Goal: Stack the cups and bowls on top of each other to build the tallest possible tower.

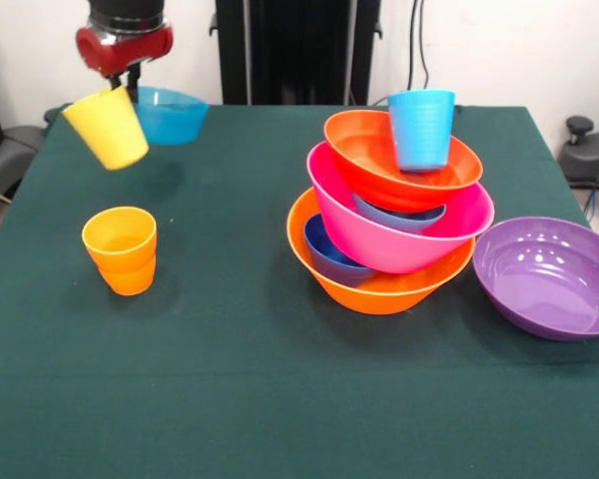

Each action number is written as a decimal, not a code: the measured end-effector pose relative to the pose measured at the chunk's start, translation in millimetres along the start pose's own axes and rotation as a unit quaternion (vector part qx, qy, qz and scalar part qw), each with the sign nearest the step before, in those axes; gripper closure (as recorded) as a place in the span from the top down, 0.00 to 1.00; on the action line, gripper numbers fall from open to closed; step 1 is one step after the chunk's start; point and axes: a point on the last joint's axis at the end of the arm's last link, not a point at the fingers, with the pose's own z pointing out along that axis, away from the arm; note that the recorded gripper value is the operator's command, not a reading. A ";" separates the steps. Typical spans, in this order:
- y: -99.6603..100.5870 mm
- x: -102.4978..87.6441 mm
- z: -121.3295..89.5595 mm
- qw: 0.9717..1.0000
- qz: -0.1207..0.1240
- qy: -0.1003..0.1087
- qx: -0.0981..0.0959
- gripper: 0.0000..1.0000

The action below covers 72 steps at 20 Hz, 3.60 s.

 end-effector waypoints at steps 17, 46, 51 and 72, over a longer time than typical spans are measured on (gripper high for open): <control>18.1 -29.5 -71.3 0.996 0.080 -0.020 -0.045 0.00; 57.5 -116.8 -85.9 0.988 0.077 -0.070 -0.116 0.00; 46.2 -130.7 -100.4 0.986 0.094 -0.082 -0.111 0.00; -1.7 -203.1 -144.2 0.986 0.094 -0.120 -0.071 0.00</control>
